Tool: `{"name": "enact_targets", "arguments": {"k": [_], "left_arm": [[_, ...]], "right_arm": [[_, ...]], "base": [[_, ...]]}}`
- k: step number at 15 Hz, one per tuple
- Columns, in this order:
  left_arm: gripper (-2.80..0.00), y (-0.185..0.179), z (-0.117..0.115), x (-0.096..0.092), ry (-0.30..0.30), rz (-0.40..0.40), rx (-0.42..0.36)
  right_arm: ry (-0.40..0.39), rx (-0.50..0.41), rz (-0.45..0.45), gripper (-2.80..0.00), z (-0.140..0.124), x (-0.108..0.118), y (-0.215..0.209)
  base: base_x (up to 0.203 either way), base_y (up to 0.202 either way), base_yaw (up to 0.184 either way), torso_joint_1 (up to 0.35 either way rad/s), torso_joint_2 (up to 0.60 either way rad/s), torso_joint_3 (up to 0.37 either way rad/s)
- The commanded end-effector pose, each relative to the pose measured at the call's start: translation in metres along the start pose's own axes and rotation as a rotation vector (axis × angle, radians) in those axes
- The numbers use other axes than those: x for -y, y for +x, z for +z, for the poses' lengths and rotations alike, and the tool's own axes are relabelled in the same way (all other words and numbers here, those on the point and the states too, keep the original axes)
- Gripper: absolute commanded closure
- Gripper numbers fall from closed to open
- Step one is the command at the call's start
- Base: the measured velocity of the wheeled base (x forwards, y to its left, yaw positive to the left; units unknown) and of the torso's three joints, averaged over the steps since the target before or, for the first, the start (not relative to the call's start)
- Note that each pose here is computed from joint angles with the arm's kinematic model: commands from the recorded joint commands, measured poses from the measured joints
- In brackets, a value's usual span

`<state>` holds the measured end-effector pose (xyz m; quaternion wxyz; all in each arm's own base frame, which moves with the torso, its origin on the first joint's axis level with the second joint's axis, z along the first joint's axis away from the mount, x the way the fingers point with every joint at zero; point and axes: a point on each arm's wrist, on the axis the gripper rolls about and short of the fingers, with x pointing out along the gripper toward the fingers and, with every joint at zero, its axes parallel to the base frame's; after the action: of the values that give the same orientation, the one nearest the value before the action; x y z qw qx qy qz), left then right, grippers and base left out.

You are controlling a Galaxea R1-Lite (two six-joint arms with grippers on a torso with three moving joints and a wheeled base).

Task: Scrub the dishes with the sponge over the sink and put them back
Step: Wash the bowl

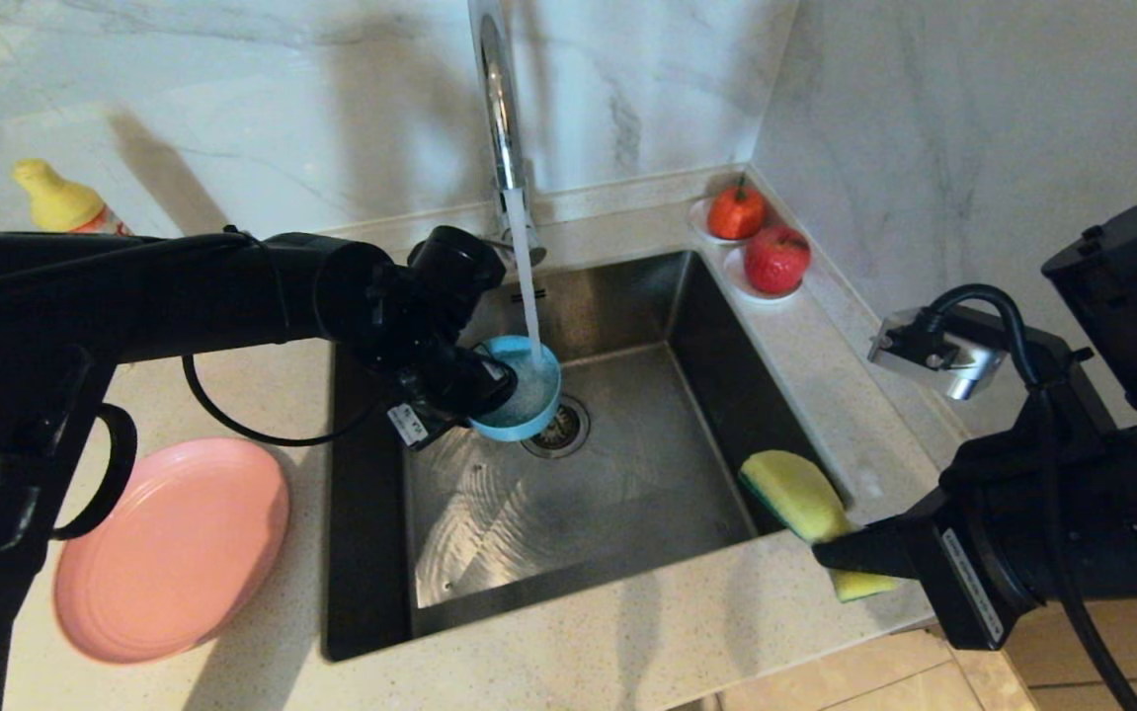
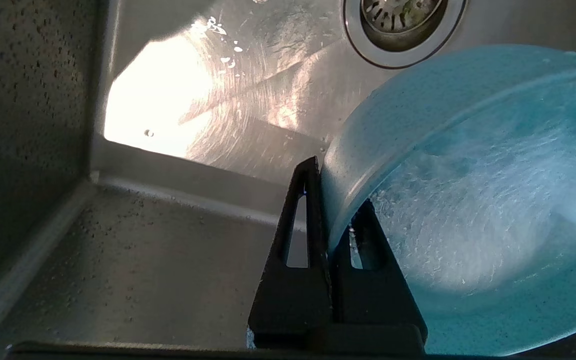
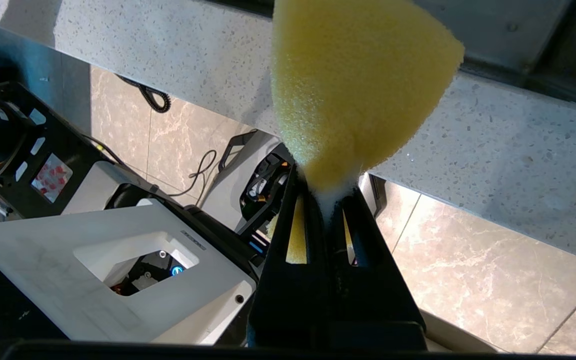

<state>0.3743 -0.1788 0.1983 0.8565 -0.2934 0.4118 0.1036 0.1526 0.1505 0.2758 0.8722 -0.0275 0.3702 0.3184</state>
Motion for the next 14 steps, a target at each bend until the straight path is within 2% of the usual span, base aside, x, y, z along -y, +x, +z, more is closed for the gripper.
{"name": "enact_targets", "arguments": {"k": [1,2,4,5,7,9,12,14], "left_arm": [[0.0,-0.004,0.001,-0.001,-0.003,0.0,0.002],[0.0,-0.006,0.0,-0.004,0.01,0.013,-0.007],[0.0,-0.005,-0.01,-0.018,0.096,0.079,-0.047],[0.0,-0.007,-0.013,-0.025,0.123,0.113,-0.042],[0.0,-0.021,-0.009,-0.033,0.155,0.15,0.05],[0.0,-0.046,-0.002,-0.034,0.19,0.113,0.119],[0.0,-0.101,0.013,-0.035,0.244,0.001,0.236],[0.0,-0.13,0.018,-0.039,0.314,-0.048,0.315]], "right_arm": [[-0.003,-0.003,-0.006,0.0,0.0,0.001,0.0],[0.003,0.005,-0.018,0.0,0.001,0.003,-0.001],[0.006,0.022,-0.02,0.0,0.002,0.006,-0.005],[0.006,0.026,-0.018,0.0,0.001,0.006,-0.008],[0.006,0.015,-0.019,0.0,-0.002,0.007,-0.007],[0.006,0.012,-0.02,0.0,-0.005,0.007,-0.008],[0.008,0.03,-0.015,0.0,-0.007,0.007,-0.017],[0.006,0.038,-0.014,0.0,-0.01,0.008,-0.023]], "base": [[0.0,0.0,0.0,0.0,0.0,0.0],[0.0,0.0,0.0,0.0,0.0,0.0],[0.0,0.0,0.0,0.0,0.0,0.0],[0.0,0.0,0.0,0.0,0.0,0.0],[0.0,0.0,0.0,0.0,0.0,0.0],[0.0,0.0,0.0,0.0,0.0,0.0],[0.0,0.0,0.0,0.0,0.0,0.0],[0.0,0.0,0.0,0.0,0.0,0.0]]}}
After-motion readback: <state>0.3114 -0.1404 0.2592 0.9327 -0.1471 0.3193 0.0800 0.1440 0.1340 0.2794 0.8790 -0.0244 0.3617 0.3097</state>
